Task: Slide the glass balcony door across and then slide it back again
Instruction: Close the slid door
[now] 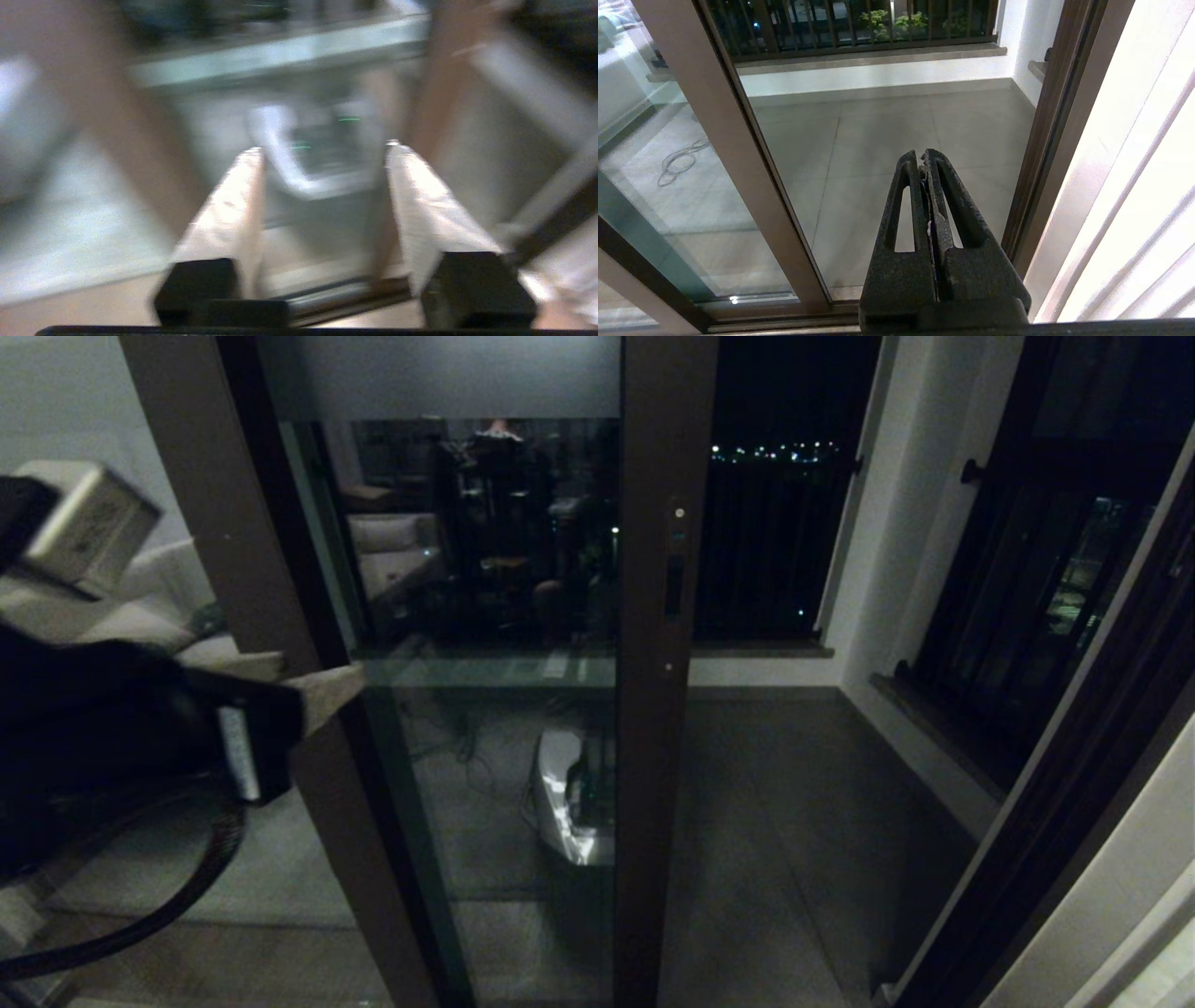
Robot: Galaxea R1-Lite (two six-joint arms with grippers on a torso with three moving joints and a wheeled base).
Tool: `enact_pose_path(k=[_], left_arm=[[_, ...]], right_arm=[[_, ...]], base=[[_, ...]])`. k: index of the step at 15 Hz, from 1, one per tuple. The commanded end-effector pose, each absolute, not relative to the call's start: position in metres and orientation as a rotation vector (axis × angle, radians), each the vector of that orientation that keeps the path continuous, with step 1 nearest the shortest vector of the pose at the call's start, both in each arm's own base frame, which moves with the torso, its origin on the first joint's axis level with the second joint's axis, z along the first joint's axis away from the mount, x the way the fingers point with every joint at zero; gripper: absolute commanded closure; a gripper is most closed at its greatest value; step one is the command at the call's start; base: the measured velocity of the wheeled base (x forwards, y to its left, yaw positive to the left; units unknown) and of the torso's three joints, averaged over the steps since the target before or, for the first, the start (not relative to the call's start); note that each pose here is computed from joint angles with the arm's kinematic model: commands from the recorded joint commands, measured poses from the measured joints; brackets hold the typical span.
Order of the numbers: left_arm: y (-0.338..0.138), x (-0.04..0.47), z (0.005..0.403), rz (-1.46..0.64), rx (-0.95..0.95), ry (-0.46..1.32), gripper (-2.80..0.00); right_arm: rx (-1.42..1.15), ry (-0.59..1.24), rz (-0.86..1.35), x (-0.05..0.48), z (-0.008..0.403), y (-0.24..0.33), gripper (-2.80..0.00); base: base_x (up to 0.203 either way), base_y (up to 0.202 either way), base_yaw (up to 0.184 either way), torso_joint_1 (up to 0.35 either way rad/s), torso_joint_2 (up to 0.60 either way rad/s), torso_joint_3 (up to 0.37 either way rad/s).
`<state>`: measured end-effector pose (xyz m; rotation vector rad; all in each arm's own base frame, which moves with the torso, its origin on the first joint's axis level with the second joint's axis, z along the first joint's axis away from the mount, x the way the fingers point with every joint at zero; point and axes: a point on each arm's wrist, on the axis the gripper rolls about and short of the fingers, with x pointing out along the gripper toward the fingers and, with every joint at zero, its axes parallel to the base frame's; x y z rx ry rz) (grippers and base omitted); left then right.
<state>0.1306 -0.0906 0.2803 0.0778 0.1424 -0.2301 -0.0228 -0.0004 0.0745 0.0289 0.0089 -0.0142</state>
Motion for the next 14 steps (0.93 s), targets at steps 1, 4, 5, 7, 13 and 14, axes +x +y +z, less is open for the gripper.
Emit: enact_pose_path(k=[1, 4, 5, 7, 13, 14], left_arm=[[-0.036, 0.078, 0.278, -0.102, 0.065, 0.017, 0.0], [-0.007, 0.044, 0.265, 0.052, 0.06, -0.05, 0.0], [-0.002, 0.032, 0.254, 0.072, 0.057, -0.065, 0.0], [0.003, 0.019, 0.226, 0.125, 0.059, -0.05, 0.0], [0.001, -0.006, 0.156, -0.067, 0.052, -0.031, 0.0], [0.0, -0.004, 0.142, -0.099, 0.052, -0.002, 0.0]], right_arm=[[0.029, 0.011, -0.014, -0.023, 0.074, 0.0, 0.0], [0.029, 0.011, -0.014, -0.023, 0.074, 0.0, 0.0], [0.029, 0.011, -0.014, -0.023, 0.074, 0.0, 0.0], [0.029, 0.011, -0.014, -0.023, 0.074, 0.0, 0.0], [0.029, 0.011, -0.014, -0.023, 0.074, 0.0, 0.0], [0.029, 0.011, -0.014, -0.023, 0.074, 0.0, 0.0]], base=[[0.0, 0.0, 0.0, 0.0, 0.0, 0.0], [0.0, 0.0, 0.0, 0.0, 0.0, 0.0], [0.0, 0.0, 0.0, 0.0, 0.0, 0.0], [0.0, 0.0, 0.0, 0.0, 0.0, 0.0], [0.0, 0.0, 0.0, 0.0, 0.0, 0.0], [0.0, 0.0, 0.0, 0.0, 0.0, 0.0]])
